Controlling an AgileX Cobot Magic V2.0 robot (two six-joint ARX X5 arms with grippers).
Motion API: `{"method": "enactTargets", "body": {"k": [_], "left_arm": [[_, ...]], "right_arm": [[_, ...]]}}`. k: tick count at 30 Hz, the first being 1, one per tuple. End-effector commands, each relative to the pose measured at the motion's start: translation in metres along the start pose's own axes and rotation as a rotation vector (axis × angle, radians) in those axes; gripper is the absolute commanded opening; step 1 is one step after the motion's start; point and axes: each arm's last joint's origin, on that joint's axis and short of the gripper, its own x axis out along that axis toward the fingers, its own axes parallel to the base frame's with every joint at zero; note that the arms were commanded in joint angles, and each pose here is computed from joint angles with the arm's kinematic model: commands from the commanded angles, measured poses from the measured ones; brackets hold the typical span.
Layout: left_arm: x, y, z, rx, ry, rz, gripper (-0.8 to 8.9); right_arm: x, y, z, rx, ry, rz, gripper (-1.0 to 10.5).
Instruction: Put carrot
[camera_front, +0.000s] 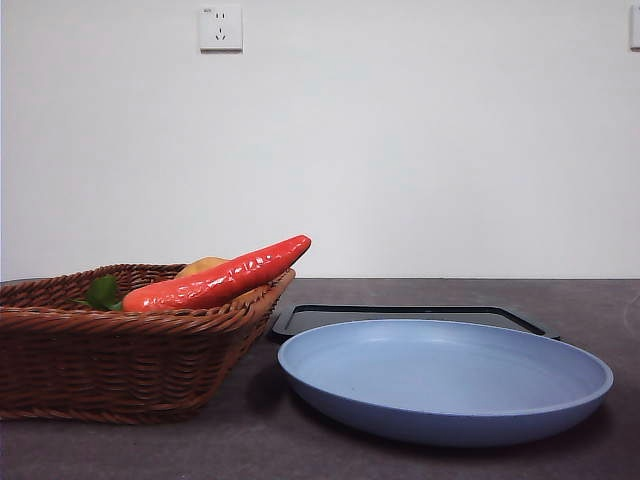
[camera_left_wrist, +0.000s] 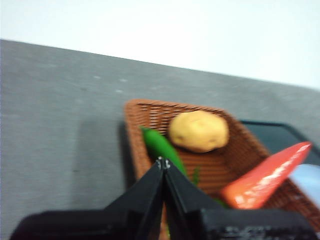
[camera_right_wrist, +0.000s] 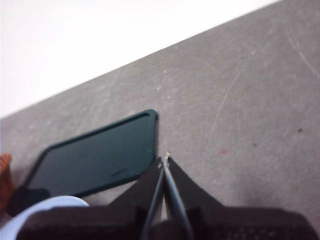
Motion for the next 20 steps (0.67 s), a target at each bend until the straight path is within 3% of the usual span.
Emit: {"method": "enactTargets", "body": {"k": [1,8,12,16,20], "left_arm": [[0.0,-0.001,0.001,-0.067,-0.016,-0.044,0.07],[-0.001,-0.002,0.007,-0.145,0.001,-0.023,0.07],[-0.001,-0.006,0.019,-0.16,0.061,-0.006,0.07],[0.003,-0.01,0.036,-0.143,0.111,-0.017,0.07],[0.013,-0.014,0.056,-0.106,0.17,-0.035,0.07]], "right_arm": [[0.0,0.0,-0.001,0.068,-0.006,0.008,0.1],[-0.003,0.006,0.008,0.07,0.033,0.077,0.1],[-0.006,0.012,0.022,0.075,0.083,0.054,0.1],[-0.006,0.019,0.038,0.077,0.137,0.03,0.1],[-0.002,0.027,0.054,0.055,0.205,0.064,0.1]]}}
